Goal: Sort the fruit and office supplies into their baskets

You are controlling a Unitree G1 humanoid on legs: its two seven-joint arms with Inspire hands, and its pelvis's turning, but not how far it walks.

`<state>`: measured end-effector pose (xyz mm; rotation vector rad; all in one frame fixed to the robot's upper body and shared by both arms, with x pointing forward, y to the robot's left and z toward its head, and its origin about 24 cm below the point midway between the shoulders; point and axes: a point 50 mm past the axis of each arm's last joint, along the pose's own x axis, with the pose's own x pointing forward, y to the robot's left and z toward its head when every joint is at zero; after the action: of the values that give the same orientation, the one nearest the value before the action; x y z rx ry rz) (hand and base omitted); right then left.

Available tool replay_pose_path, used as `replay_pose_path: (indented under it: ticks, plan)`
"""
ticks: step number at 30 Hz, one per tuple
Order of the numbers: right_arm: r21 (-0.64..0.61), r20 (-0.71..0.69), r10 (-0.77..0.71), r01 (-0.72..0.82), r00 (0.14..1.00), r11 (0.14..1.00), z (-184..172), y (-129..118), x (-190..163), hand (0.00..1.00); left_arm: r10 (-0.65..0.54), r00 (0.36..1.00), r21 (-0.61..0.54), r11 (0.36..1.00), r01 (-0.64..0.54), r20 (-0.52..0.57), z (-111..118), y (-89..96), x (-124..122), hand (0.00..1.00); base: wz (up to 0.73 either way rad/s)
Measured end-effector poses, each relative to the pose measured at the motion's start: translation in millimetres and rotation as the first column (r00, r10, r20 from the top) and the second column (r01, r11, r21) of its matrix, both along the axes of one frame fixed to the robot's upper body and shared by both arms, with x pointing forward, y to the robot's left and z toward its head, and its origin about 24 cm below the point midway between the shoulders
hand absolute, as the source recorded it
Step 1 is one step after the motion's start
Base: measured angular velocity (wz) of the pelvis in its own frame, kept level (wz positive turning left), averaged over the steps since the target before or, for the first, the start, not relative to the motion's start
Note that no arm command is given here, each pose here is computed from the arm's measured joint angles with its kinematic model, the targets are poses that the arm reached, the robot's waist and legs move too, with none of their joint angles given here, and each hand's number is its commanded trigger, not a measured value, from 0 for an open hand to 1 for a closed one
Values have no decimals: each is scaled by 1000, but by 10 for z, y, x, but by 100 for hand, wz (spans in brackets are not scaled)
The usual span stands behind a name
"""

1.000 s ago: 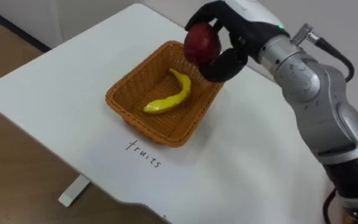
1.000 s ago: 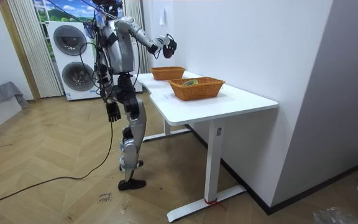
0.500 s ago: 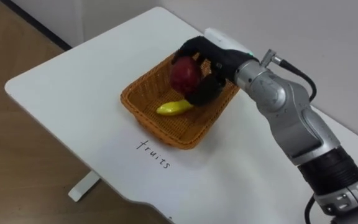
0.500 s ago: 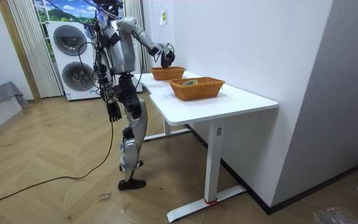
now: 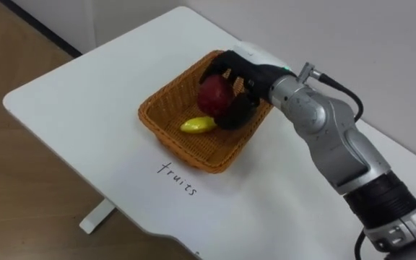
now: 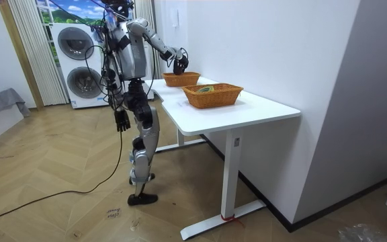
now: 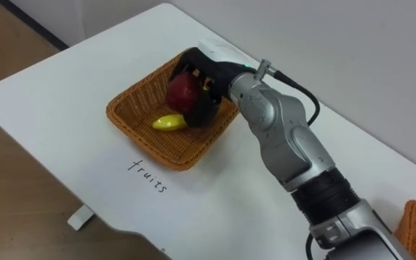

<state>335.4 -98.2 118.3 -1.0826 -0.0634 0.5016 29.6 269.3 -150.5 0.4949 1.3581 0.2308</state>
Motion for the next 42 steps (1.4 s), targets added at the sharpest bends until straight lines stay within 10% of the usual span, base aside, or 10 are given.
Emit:
replay_pose_path:
  ticks: [29, 42]
  plan:
    - [9, 10, -8, 8, 1000, 1000, 32, -30, 8, 0, -45, 999, -8, 999, 45, 12, 4, -63, 76, 0, -2]
    - [206, 239, -75, 25, 968, 978, 609, -222, -41, 0, -50, 993, -24, 998, 53, 109, 32, -107, 402, 0, -12]
